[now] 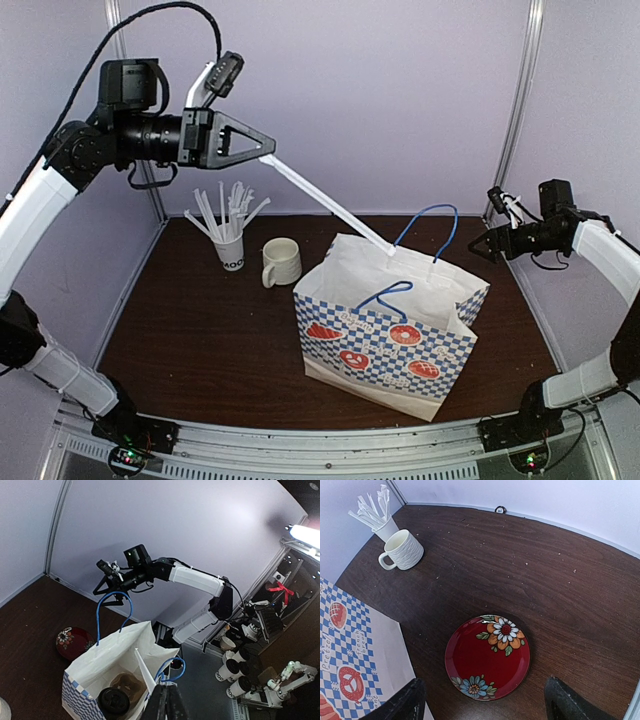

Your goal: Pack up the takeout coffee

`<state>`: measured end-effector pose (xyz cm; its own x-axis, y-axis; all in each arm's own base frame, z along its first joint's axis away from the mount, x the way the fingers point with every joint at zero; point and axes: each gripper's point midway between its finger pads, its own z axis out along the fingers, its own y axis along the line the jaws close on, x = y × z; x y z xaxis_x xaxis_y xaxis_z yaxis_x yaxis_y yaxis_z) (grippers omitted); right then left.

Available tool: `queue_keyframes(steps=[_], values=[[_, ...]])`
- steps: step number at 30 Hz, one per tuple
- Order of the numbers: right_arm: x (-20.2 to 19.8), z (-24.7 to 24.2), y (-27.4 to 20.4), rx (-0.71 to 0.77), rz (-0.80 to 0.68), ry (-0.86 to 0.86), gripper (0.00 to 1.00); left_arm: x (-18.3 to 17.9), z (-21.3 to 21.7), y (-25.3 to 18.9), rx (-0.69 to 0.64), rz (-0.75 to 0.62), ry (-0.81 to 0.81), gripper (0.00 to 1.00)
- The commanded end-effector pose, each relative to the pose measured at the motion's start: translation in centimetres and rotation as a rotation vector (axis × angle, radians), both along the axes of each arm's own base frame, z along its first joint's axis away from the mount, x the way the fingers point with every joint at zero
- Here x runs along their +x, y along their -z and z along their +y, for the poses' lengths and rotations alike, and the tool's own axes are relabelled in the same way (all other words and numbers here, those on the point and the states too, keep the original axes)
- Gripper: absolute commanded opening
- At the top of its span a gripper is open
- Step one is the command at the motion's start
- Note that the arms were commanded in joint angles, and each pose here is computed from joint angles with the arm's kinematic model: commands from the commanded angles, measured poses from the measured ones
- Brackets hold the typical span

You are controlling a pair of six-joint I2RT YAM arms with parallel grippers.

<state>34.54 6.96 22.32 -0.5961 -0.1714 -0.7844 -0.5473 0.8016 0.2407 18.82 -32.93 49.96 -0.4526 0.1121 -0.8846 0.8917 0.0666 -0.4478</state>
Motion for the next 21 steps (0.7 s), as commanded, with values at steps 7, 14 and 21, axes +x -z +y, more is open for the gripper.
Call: queue_keyframes(steps=[7, 14, 21], values=[[0.2, -0.2, 0.5, -0.014, 0.008, -0.006, 0.85, 0.2, -8.7, 7.3, 0.09, 0.104, 0.155, 0.0], [-0.1, 0.0, 0.3, -0.01, 0.009, -0.019, 0.88, 0.9, -15.3, 13.4, 0.19, 0.212, 0.227, 0.0], [-0.1, 0.0, 0.3, -0.011, 0.007, -0.018, 0.88, 2.6, -17.6, 17.5, 0.278, 0.275, 0.185, 0.0]])
